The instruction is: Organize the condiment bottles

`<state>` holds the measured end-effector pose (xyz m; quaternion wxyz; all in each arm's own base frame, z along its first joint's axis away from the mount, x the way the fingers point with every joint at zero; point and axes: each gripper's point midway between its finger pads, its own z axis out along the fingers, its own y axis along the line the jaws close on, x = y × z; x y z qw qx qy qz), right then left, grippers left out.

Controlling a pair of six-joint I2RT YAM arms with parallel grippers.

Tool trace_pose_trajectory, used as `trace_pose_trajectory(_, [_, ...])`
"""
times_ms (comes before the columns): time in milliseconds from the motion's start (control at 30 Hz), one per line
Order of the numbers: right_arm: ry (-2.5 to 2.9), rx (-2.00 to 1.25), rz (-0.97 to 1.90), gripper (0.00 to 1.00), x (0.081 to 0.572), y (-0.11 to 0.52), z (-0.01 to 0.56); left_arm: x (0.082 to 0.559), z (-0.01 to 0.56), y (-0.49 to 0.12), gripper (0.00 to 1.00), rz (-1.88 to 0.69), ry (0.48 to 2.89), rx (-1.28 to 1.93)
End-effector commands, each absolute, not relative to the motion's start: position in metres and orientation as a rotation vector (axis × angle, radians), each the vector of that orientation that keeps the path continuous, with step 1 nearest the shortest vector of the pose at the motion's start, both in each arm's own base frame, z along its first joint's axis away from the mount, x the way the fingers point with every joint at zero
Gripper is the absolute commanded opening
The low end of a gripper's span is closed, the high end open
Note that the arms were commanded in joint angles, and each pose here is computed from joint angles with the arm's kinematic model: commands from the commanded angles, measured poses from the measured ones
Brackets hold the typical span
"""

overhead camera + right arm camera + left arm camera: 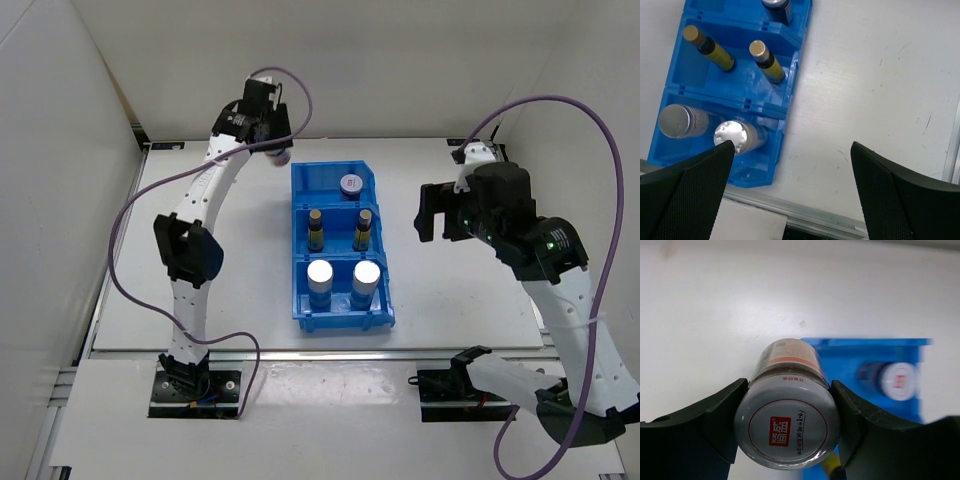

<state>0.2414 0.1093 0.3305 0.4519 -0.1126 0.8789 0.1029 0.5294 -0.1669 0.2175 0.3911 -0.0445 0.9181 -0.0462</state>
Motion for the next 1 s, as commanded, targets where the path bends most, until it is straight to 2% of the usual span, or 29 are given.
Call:
trace_pose_trajectory(0, [2.21,-0.264,0.267,1.0,0.228,0.105,0.32,0.525,0.301,-0.204,0.2,-0.321,2.155,-0.01])
trace_pose_trajectory(267, [2.25,-0.252,0.278,1.0,0.206,0.098,0.31,0.533,0.256,-0.276,0.17,-0.375,2.199,0.155])
trace_pose_trajectory(500, [2.252,-0.247,0.267,1.0,0.193,0.089,0.31,0.539,0.197,-0.285,0.19,-0.374,2.305,0.144])
trace_pose_trajectory(667, [2.258,-0.243,0.255,1.0,0.187,0.085,0.306,0.539,0.157,-0.289,0.28,-0.328,2.375,0.154])
trace_pose_trajectory(700, [2.248,-0.241,0.258,1.0,0.186,0.084,0.308,0.538,0.153,-0.288,0.32,-0.324,2.384,0.155])
trace_pose_trajectory(733, [2.265,-0.244,0.252,1.0,0.184,0.083,0.303,0.539,0.148,-0.286,0.42,-0.305,2.39,0.149])
trace_pose_trajectory(833, [2.266,-0.229,0.247,1.0,0.185,0.082,0.303,0.539,0.144,-0.284,0.64,-0.289,2.396,0.145])
trace_pose_trajectory(867, [2.273,-0.225,0.233,1.0,0.185,0.08,0.3,0.538,0.146,-0.283,0.83,-0.289,2.396,0.145])
trace_pose_trajectory(900, [2.273,-0.225,0.233,1.0,0.185,0.08,0.3,0.538,0.152,-0.283,0.92,-0.293,2.388,0.143])
trace_pose_trajectory(933, [2.273,-0.225,0.233,1.0,0.185,0.08,0.3,0.538,0.157,-0.282,1.0,-0.286,2.377,0.138])
trace_pose_trajectory(967, [2.273,-0.225,0.233,1.0,0.185,0.08,0.3,0.537,0.169,-0.281,1.0,-0.295,2.358,0.135])
